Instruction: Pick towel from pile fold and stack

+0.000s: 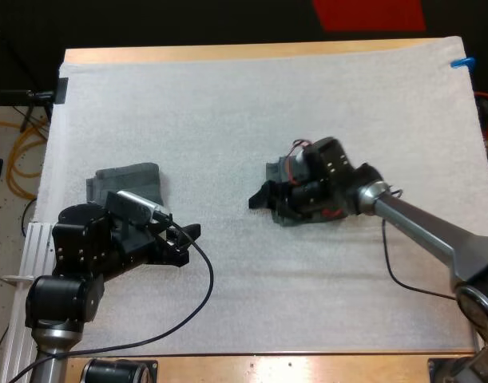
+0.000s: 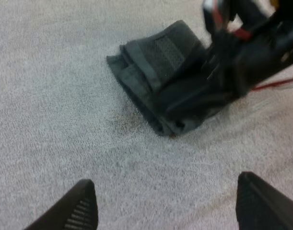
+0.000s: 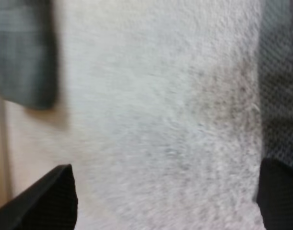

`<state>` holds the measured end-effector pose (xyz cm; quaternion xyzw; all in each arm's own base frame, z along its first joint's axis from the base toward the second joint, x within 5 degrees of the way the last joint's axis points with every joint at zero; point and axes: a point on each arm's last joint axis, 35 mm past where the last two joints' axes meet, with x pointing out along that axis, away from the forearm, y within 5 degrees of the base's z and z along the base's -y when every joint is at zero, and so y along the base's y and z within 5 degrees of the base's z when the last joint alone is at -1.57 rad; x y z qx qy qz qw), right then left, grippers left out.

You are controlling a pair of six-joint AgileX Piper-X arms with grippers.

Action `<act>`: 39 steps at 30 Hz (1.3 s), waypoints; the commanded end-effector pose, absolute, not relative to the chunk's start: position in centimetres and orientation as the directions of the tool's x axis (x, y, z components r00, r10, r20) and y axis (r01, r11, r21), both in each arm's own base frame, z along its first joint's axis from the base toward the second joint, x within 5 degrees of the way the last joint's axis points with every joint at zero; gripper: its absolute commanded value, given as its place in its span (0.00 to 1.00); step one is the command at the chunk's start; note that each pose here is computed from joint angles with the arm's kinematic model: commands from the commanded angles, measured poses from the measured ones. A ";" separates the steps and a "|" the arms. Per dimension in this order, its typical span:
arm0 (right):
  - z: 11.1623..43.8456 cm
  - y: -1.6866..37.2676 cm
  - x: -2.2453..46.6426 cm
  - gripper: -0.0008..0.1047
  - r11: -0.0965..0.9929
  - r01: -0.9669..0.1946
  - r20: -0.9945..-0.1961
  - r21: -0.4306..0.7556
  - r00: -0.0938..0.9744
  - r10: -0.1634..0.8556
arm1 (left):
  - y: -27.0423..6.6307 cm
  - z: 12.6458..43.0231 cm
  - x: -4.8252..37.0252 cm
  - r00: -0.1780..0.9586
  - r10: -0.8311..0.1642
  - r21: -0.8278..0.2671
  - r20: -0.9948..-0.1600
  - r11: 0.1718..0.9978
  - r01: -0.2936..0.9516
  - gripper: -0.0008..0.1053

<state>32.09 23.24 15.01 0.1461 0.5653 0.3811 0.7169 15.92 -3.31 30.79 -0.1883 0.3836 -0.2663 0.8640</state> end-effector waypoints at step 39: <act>34.5 7.4 28.3 0.72 0.874 -0.482 -0.660 0.067 0.636 0.401 | -3.0 32.9 18.5 0.704 -0.480 -0.454 -0.523 0.856 0.247 0.65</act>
